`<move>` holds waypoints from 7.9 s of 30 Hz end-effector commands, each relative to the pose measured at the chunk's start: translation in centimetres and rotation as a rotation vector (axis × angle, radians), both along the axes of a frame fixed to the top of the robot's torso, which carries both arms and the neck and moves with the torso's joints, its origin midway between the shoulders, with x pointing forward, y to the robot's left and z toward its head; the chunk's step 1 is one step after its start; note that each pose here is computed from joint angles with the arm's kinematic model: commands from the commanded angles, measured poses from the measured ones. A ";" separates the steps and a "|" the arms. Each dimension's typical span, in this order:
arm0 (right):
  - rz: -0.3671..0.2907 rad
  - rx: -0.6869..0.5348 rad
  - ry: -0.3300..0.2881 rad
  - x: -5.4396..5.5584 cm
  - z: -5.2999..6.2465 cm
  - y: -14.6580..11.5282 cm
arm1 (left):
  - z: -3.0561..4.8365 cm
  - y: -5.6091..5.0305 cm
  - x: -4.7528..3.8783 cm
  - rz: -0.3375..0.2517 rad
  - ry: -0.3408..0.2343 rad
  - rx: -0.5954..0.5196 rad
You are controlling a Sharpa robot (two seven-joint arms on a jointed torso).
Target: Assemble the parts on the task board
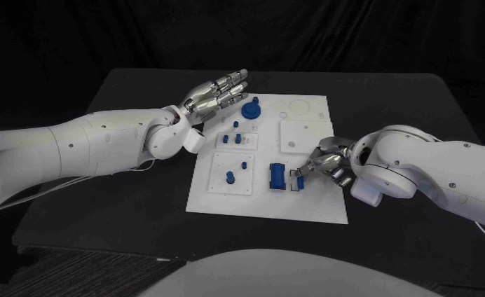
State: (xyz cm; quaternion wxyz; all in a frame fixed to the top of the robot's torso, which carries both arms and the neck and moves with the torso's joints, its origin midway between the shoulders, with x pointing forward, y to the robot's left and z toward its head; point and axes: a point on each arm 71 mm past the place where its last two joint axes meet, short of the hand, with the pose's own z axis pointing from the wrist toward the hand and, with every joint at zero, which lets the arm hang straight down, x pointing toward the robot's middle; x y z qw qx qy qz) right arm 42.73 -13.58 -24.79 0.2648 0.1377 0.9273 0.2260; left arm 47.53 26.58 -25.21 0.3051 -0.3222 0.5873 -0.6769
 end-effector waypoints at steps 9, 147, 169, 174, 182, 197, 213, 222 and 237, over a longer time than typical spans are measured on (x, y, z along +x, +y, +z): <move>0.027 -0.034 0.024 -0.1 -0.7 0.3 | 0.52 -0.2 -0.08 -0.005 -0.055 -0.060; 0.227 -0.043 -0.505 -2.2 -1.3 -0.9 | -0.27 0.4 -0.66 -0.015 -0.017 -0.056; -0.127 0.455 -0.694 0.4 5.0 -8.6 | -0.40 1.0 -0.75 0.021 -0.051 -0.060; -0.152 0.611 -0.699 0.4 4.9 -9.5 | -0.52 1.0 -0.91 0.025 -0.053 -0.062; -0.161 0.770 -0.719 0.3 4.3 -10.3 | -0.81 0.8 -1.04 0.023 -0.050 -0.066; -0.361 0.757 -0.690 1.8 3.7 -8.6 | -0.75 -1.3 -0.63 0.144 0.016 0.028; -0.785 0.906 -0.613 3.4 2.4 -5.8 | 1.78 -6.0 -0.84 0.504 0.043 0.081; -0.800 0.909 -0.608 3.4 2.4 -5.7 | 2.66 -7.2 -1.27 0.615 0.072 0.097; -0.800 0.909 -0.608 3.4 2.4 -5.7 | 2.79 -7.3 -1.35 0.631 0.077 0.100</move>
